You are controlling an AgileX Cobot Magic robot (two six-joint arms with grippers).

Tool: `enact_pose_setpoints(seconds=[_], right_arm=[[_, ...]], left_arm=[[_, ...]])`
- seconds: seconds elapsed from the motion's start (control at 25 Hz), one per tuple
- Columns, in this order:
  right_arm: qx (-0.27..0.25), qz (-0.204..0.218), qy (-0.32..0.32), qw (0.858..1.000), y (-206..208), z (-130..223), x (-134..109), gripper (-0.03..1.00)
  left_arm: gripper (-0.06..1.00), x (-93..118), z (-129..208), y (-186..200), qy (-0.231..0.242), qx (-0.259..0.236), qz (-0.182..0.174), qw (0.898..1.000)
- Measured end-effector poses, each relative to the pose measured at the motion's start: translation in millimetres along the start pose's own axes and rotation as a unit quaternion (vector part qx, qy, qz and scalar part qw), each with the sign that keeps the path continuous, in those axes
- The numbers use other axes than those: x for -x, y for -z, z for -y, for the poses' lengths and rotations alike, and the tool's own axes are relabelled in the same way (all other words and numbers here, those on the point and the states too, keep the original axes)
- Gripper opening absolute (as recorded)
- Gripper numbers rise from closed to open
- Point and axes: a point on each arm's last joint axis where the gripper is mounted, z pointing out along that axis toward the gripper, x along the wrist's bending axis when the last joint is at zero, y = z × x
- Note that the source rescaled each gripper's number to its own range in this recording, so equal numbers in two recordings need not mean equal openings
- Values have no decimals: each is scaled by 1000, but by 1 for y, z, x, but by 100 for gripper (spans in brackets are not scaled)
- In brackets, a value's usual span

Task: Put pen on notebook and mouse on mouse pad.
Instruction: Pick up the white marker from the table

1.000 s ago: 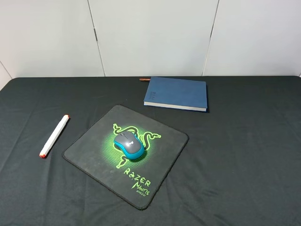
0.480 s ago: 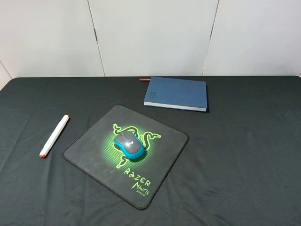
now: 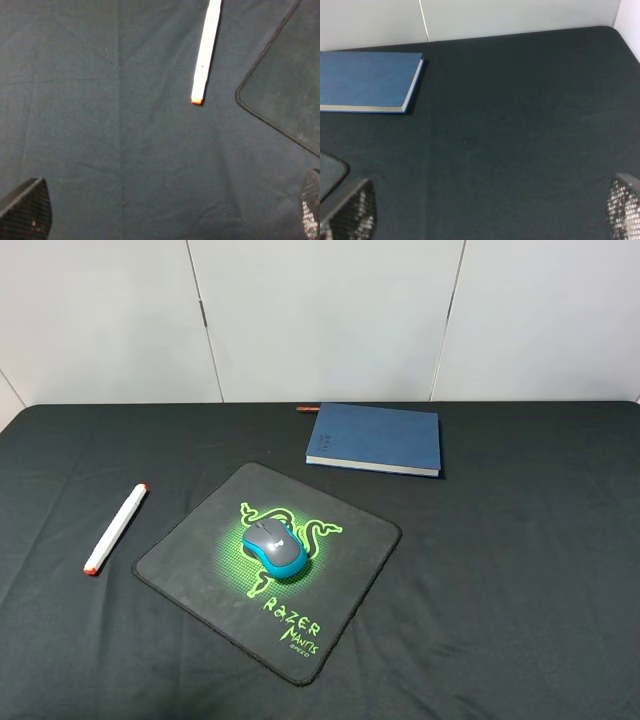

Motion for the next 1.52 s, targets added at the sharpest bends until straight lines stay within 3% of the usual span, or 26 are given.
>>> enact_pose_setpoints(seconds=[0.36,0.76,1.16,1.52], right_arm=[[0,0,0,1000,0,0,0,100],[2,0,0,1000,0,0,0,100],[2,0,0,1000,0,0,0,100],[2,0,0,1000,0,0,0,100]], left_arm=[[97,8,-36,-74,-12,-61,3,998],[96,17,-46,-151,-24,-126,9,992],[95,32,-42,-208,-43,-155,21,987],[95,36,-39,-244,-45,-143,27,988]])
